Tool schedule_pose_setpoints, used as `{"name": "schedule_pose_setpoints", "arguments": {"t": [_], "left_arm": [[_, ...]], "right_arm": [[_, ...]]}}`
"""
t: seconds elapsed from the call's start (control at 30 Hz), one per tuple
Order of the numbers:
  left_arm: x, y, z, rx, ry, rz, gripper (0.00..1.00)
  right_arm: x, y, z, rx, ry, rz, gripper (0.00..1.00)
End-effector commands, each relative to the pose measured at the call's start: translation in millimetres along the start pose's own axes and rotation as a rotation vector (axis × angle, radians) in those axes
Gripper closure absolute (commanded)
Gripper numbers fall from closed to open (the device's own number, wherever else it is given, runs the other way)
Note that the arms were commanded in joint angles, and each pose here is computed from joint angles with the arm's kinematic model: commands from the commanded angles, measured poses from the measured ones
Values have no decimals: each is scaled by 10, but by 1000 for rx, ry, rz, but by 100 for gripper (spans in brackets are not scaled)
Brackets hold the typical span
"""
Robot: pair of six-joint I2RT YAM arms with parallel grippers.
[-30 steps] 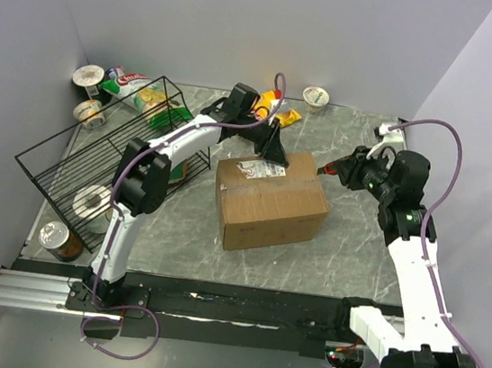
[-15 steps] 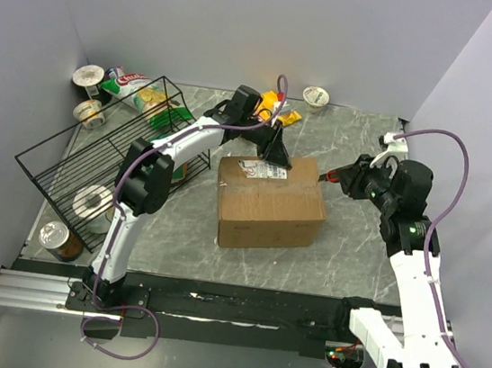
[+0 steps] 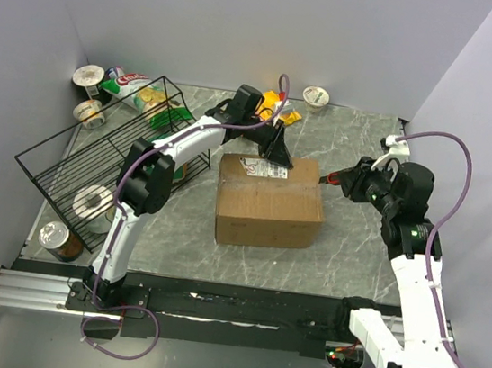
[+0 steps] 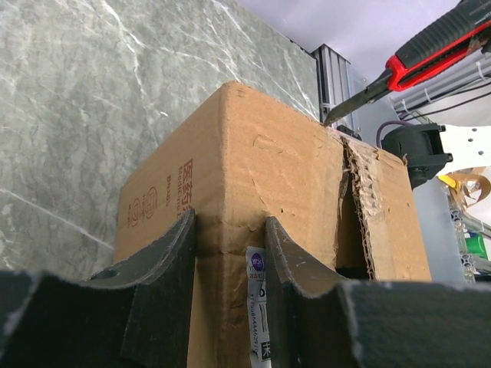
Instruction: Unpack the express box
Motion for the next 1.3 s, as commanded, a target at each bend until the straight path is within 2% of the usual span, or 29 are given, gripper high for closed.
{"name": "schedule_pose_setpoints", "arguments": {"t": [0.0,0.5,1.0,1.27], "left_arm": [[-112,979,174,354,-60,89,99],[-58,1163,261,440,-84,75,99],[-23,1253,319,497,-93,52,99],[-31,1260,363,510,-91,50,99]], "right_arm": [[-535,230,288,72,255,-97,100],[-452,356,528,115,258,-87,100],[-354,545,722,228,260,-63,100],[-377,593,974,229,308,-83,100]]}}
Point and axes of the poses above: each gripper's point midway between its finger pads, its own z axis back along the fingers, its own y axis along the line the jaws close on, x = y × z, the point moved 2 cm from there along z, back along the fingers, and after that the axes turned 14 degrees about z, right-handed, at the moved point
